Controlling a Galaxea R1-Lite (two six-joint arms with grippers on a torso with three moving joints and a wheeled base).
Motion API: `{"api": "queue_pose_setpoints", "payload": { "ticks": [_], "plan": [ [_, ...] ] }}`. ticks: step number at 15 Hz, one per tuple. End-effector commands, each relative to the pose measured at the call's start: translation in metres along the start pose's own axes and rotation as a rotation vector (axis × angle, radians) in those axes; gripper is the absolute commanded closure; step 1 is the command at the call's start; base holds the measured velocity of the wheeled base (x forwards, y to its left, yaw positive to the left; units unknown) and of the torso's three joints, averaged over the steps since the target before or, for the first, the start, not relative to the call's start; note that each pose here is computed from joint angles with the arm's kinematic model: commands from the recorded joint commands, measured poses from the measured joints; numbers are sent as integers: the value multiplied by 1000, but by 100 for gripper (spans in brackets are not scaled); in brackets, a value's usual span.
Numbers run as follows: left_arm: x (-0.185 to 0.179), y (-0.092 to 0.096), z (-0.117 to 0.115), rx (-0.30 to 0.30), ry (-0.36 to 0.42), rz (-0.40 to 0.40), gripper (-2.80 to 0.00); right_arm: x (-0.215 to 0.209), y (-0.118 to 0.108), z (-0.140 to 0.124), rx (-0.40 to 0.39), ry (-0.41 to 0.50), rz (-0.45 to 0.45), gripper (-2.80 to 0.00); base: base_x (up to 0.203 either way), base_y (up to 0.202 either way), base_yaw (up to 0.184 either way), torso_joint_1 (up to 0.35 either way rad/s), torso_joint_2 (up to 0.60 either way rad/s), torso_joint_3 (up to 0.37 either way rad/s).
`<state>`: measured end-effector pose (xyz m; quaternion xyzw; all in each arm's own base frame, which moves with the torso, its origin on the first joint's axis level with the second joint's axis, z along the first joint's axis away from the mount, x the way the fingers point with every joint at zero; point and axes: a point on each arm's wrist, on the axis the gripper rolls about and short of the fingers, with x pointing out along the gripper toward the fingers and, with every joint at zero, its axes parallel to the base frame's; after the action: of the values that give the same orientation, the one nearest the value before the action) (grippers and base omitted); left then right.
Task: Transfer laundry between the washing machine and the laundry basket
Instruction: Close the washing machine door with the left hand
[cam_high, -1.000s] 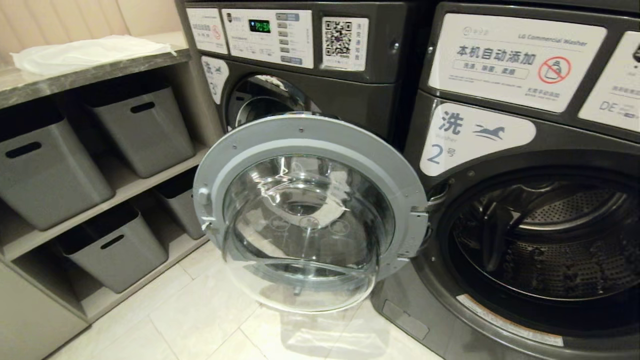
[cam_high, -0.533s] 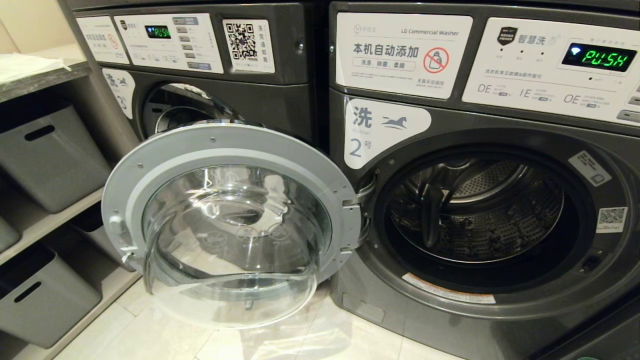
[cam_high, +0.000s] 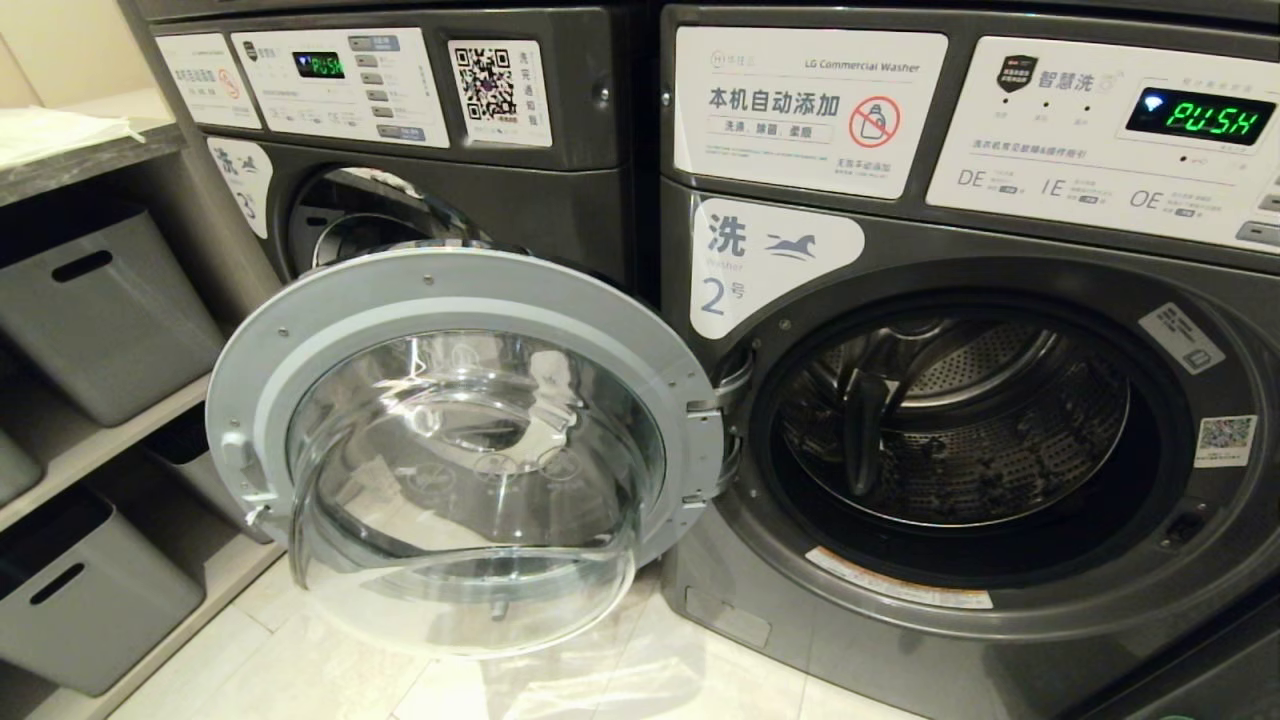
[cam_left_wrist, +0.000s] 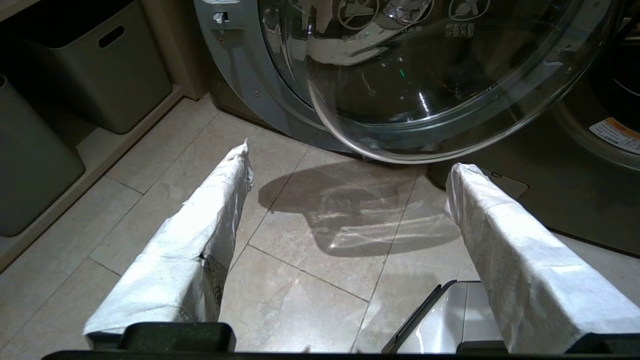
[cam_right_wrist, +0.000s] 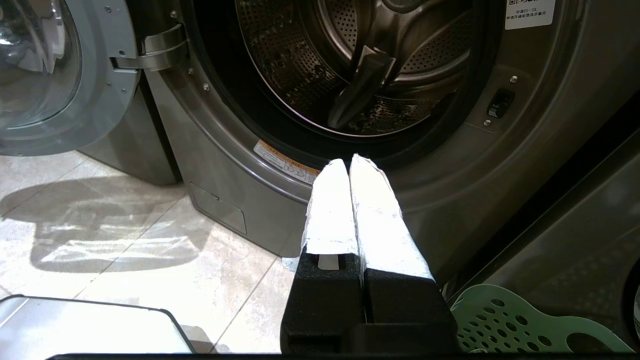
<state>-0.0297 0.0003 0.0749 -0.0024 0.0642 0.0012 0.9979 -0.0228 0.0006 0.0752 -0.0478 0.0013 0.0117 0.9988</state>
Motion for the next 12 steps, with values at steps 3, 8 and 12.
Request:
{"api": "queue_pose_setpoints", "payload": {
  "ticks": [3, 8, 12],
  "plan": [
    [0, 0, 0, -1, 0, 1, -280, 0, 0, 0, -1, 1, 0, 0, 0, 0, 0, 0, 0, 0],
    [0, 0, 0, -1, -1, 1, -280, 0, 0, 0, -1, 1, 0, 0, 0, 0, 0, 0, 0, 0],
    [0, 0, 0, -1, 0, 1, -280, 0, 0, 0, -1, 1, 0, 0, 2, 3, -47, 1, 1, 1]
  ]
}}
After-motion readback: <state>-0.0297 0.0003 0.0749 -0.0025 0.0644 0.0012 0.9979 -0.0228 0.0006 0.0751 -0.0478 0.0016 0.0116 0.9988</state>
